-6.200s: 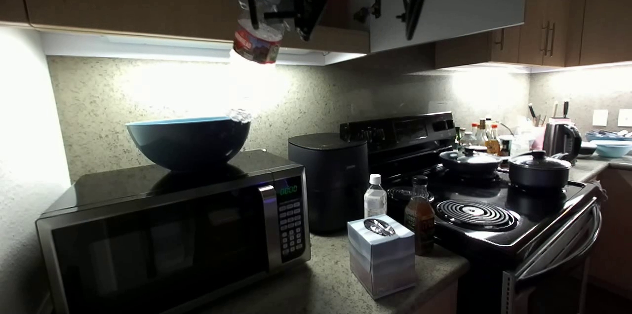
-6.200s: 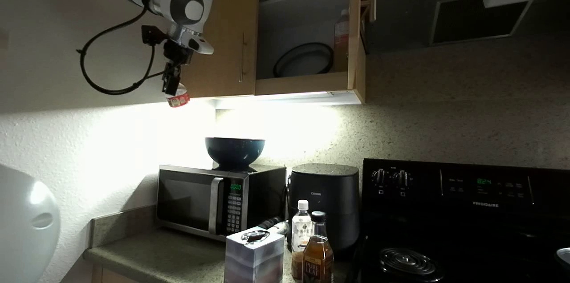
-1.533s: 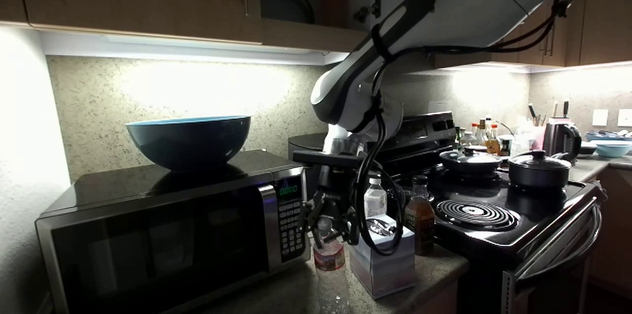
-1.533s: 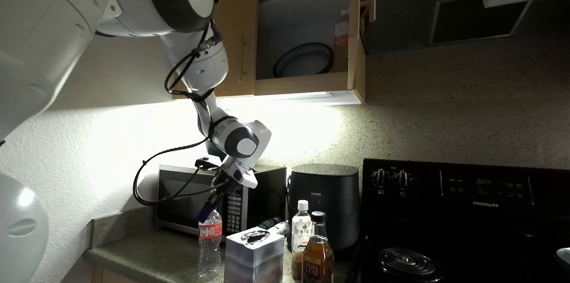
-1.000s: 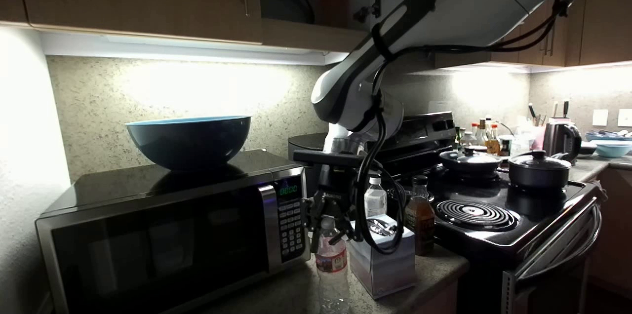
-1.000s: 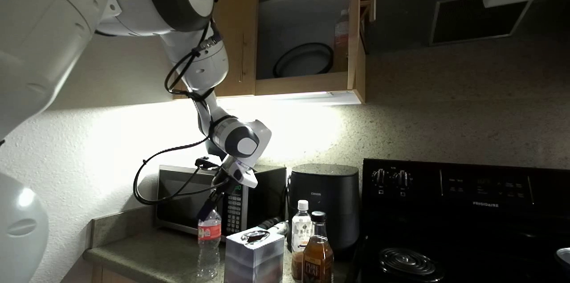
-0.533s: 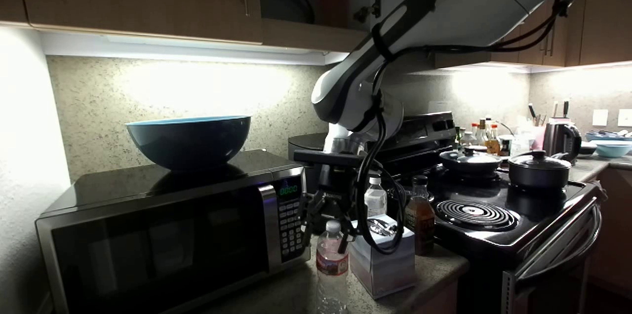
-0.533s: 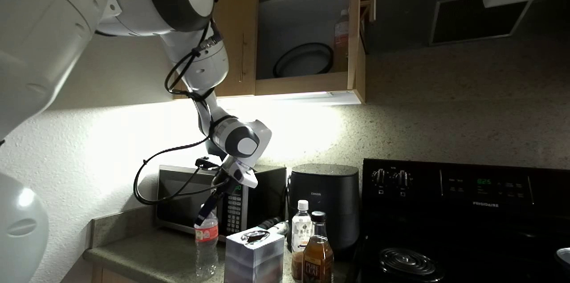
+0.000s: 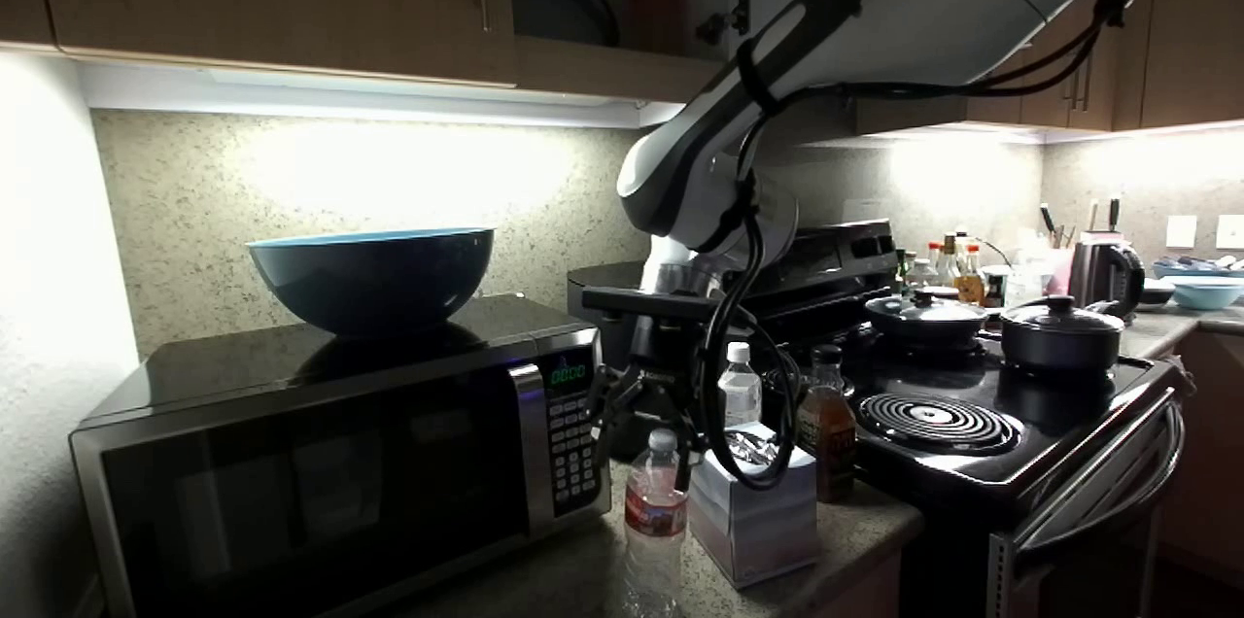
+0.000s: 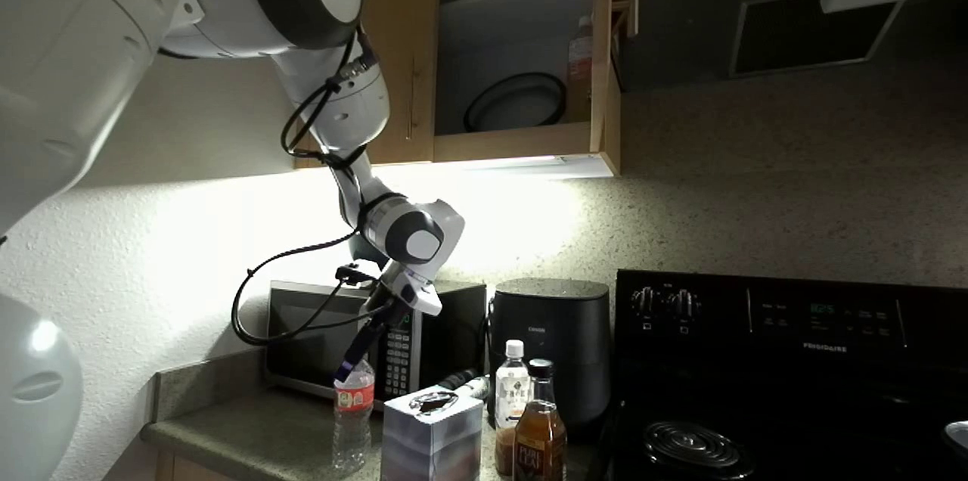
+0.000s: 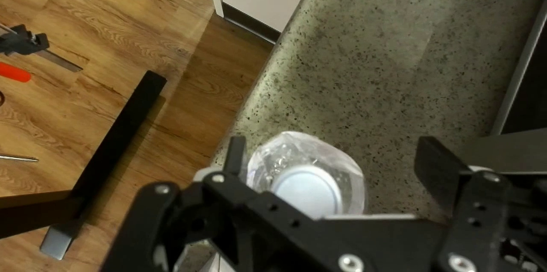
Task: Remove the bottle from the cabinet
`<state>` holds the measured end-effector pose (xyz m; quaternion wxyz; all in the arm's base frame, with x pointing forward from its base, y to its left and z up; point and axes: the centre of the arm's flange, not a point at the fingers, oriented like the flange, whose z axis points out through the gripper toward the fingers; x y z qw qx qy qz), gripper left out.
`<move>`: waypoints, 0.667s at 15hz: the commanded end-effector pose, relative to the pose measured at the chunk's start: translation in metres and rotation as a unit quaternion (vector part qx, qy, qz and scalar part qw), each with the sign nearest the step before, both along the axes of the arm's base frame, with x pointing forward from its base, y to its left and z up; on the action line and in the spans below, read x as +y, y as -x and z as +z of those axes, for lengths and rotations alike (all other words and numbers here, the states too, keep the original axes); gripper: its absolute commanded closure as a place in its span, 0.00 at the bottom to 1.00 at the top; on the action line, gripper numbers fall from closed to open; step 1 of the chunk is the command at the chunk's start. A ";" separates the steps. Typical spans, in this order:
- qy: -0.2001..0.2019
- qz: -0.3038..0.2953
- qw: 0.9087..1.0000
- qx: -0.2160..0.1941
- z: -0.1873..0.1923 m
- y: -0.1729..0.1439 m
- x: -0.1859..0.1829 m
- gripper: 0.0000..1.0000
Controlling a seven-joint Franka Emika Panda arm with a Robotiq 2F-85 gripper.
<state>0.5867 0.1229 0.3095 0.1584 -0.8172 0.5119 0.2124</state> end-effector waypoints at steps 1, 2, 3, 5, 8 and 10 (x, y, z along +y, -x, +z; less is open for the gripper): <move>0.008 -0.020 1.000 -0.016 0.018 0.010 -0.004 0.00; 0.006 -0.022 0.999 -0.025 0.025 0.009 -0.005 0.00; 0.008 -0.023 0.999 -0.036 0.033 0.009 -0.005 0.00; 0.012 -0.024 0.998 -0.063 0.055 0.008 -0.004 0.00; 0.014 -0.023 0.996 -0.091 0.081 0.008 -0.003 0.00; 0.015 -0.021 0.994 -0.107 0.096 0.011 -0.001 0.00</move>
